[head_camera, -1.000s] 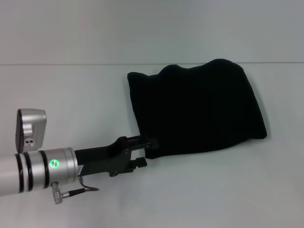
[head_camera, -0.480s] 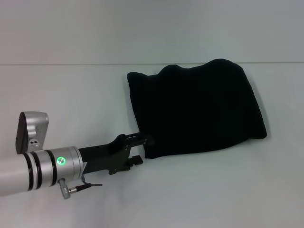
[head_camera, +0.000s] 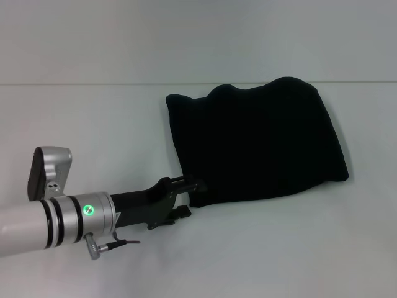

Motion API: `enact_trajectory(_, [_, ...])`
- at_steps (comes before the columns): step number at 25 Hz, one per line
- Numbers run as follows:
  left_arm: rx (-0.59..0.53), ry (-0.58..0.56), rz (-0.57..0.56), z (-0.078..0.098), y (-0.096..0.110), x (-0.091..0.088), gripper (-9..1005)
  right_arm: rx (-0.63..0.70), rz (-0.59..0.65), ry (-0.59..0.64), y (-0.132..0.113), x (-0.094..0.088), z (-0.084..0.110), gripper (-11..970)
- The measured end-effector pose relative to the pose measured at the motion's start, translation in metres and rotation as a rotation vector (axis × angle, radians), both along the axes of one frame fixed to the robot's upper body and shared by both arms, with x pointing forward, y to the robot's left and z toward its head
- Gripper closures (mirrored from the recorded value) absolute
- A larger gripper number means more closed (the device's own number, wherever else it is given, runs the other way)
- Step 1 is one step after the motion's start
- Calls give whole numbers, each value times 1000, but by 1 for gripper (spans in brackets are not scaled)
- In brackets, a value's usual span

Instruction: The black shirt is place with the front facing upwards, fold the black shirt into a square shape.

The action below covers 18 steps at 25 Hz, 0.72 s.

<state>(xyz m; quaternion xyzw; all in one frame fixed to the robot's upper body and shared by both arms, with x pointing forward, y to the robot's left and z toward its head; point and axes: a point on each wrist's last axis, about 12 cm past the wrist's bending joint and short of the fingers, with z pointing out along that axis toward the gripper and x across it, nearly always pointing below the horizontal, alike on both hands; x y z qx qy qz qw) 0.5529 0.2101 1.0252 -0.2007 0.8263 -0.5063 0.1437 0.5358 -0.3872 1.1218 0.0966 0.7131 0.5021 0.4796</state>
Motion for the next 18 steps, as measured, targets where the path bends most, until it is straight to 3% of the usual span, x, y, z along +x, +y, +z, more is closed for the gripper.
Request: enact_trajectory(18, [-2, 20, 3, 4, -11, 11, 277, 28, -27, 0, -6, -6, -3, 182])
